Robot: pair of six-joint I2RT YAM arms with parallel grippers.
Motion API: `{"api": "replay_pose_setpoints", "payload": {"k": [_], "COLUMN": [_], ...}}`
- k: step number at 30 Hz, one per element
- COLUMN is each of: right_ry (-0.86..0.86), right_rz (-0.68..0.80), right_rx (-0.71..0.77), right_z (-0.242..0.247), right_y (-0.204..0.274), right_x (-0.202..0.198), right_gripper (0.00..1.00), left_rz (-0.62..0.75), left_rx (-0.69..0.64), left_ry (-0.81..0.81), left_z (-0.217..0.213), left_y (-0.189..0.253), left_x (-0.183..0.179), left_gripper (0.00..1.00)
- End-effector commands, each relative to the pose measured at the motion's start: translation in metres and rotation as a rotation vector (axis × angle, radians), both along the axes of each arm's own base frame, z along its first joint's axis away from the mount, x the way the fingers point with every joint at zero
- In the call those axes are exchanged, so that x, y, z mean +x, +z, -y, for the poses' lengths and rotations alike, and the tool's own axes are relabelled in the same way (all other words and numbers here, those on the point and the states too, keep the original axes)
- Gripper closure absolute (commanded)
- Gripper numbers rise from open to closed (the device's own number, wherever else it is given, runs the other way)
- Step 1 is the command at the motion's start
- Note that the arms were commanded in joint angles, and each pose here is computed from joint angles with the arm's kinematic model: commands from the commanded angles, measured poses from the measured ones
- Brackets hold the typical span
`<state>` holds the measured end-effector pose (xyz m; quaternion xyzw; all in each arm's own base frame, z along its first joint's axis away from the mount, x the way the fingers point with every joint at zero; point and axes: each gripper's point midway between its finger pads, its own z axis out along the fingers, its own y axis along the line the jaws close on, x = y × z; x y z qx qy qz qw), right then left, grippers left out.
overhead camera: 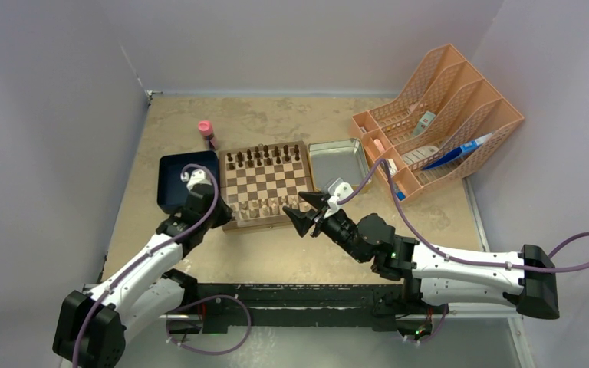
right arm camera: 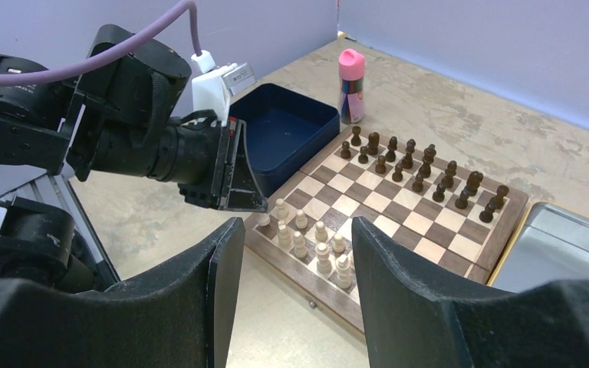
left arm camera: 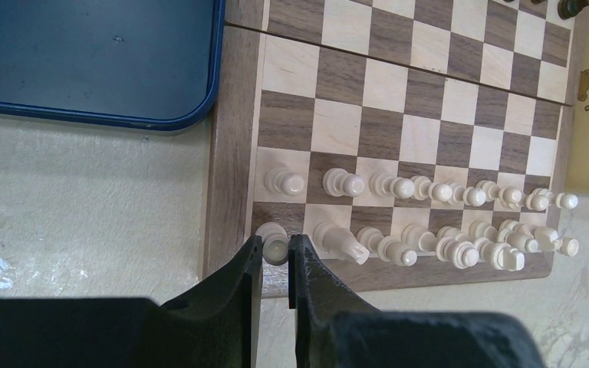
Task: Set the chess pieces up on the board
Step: Place the chess piece on the chessboard.
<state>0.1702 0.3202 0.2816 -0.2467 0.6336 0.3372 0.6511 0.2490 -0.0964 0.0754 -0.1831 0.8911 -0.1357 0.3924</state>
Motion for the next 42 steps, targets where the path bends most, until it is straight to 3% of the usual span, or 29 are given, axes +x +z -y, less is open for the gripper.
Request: {"api": "replay_pose_setpoints", "payload": {"k": [1,22,27,30,42], "right_ry": [-0.022,-0.021,-0.019,-0.018,-0.011], "right_rz": [0.013,0.009,0.007,0.006,-0.032], "right_rx": [0.088,0.097,0.098,0.096,0.094], "right_z": [0.004,0.006,0.006,0.005,0.003], "right_y": [0.032,0.036,0.036,0.034,0.025], "right_x": [0.002,0.001,0.001,0.001,0.000], "right_gripper": [0.44,0.44,0.44,0.44,0.44], "left_rz": [0.030,0.012,0.014,0.016,0.038], "left_rx": [-0.003,0.005,0.011,0.013,-0.008], "left_ry": [-0.024,-0.034,-0.036,-0.042,-0.065], "left_z": [0.005,0.007,0.006,0.007,0.010], "left_y": [0.002,-0.009,-0.007,-0.007,0.018], "left_x": [0.005,0.004,0.004,0.004,0.002], "left_gripper": [0.96,0.88,0.81,0.68,0.66]}}
